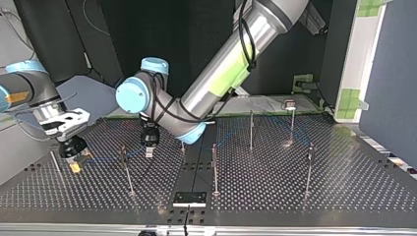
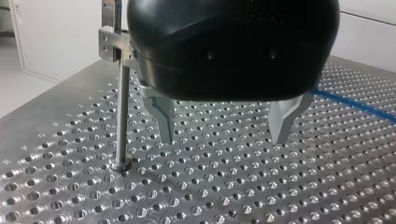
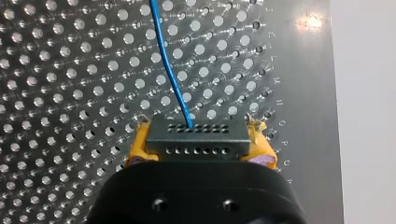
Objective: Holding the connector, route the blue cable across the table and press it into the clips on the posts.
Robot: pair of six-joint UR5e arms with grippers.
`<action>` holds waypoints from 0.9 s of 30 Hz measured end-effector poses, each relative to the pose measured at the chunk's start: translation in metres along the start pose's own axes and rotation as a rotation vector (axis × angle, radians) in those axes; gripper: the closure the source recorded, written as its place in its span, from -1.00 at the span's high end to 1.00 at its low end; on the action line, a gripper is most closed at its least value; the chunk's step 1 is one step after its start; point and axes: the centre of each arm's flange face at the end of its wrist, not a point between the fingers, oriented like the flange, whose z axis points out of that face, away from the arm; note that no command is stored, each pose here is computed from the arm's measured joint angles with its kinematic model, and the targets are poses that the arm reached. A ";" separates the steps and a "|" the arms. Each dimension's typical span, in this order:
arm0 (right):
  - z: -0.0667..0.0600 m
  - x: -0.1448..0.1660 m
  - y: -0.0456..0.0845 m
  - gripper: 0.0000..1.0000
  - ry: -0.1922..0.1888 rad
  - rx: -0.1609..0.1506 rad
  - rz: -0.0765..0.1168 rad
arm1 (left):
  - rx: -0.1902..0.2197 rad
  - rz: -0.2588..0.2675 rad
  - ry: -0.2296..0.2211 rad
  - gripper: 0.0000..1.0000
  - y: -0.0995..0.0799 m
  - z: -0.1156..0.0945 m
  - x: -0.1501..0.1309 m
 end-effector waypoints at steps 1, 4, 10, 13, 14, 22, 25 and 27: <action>0.000 0.000 0.000 -1.00 0.000 0.000 0.000 | -0.006 0.004 0.006 1.00 -0.001 -0.004 -0.001; 0.000 0.000 0.000 -1.00 -0.001 0.001 0.001 | -0.005 0.016 0.027 1.00 -0.006 -0.019 -0.004; 0.001 -0.001 -0.001 -1.00 -0.003 0.003 0.001 | 0.061 0.010 0.026 1.00 -0.022 -0.045 -0.016; 0.001 -0.001 -0.002 -1.00 -0.003 0.003 0.000 | 0.105 -0.004 0.019 1.00 -0.032 -0.058 -0.022; 0.001 -0.001 -0.002 -1.00 -0.003 0.004 0.000 | 0.118 -0.008 0.017 1.00 -0.034 -0.061 -0.023; 0.001 -0.001 -0.003 -1.00 -0.004 0.005 0.000 | 0.120 -0.058 -0.037 1.00 -0.029 -0.073 -0.045; 0.001 -0.001 -0.003 -1.00 -0.004 0.006 0.000 | 0.100 -0.076 -0.066 1.00 -0.023 -0.075 -0.055; 0.001 -0.001 -0.003 -1.00 -0.005 0.007 0.000 | 0.086 -0.088 -0.080 1.00 -0.019 -0.078 -0.061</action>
